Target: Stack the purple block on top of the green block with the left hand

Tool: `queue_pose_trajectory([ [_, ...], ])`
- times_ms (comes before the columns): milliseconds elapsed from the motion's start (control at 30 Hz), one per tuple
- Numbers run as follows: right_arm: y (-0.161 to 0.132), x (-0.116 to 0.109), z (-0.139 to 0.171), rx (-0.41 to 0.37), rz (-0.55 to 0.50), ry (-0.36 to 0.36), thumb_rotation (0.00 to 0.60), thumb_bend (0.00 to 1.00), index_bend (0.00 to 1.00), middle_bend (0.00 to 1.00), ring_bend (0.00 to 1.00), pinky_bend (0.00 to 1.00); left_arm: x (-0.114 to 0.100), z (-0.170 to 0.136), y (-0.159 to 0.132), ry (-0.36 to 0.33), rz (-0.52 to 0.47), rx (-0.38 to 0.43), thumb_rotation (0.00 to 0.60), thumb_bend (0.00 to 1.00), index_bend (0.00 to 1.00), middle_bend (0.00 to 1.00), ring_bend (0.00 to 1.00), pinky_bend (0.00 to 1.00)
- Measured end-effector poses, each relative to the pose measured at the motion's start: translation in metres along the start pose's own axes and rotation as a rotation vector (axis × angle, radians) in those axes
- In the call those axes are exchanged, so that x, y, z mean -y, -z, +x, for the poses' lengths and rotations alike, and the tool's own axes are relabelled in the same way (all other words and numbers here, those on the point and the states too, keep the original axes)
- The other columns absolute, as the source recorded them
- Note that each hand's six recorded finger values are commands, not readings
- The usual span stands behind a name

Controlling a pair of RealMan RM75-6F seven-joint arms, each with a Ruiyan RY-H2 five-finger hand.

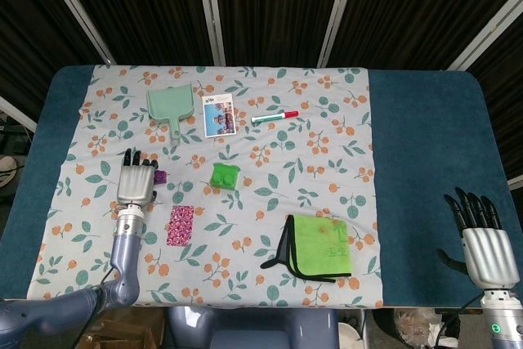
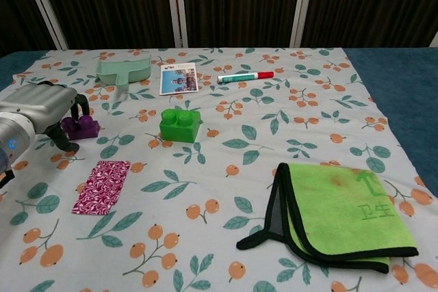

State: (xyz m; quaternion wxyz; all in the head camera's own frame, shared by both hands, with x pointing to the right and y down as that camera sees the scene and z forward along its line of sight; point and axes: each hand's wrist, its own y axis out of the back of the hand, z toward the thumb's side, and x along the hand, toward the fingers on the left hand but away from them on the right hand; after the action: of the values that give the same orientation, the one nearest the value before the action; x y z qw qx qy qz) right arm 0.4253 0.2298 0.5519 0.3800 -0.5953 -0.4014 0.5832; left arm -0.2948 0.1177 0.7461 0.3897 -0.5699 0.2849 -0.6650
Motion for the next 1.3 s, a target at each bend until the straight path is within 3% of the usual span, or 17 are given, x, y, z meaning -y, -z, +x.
queue_pose_trajectory([
  [1300, 0.001, 0.002, -0.001, 0.010, -0.003, -0.010, 0.600, 0.17, 0.10, 0.05, 0.01, 0.04, 0.004, -0.002, -0.014, -0.009, 0.024, -0.002, 0.600, 0.29, 0.41, 0.40, 0.13, 0.00],
])
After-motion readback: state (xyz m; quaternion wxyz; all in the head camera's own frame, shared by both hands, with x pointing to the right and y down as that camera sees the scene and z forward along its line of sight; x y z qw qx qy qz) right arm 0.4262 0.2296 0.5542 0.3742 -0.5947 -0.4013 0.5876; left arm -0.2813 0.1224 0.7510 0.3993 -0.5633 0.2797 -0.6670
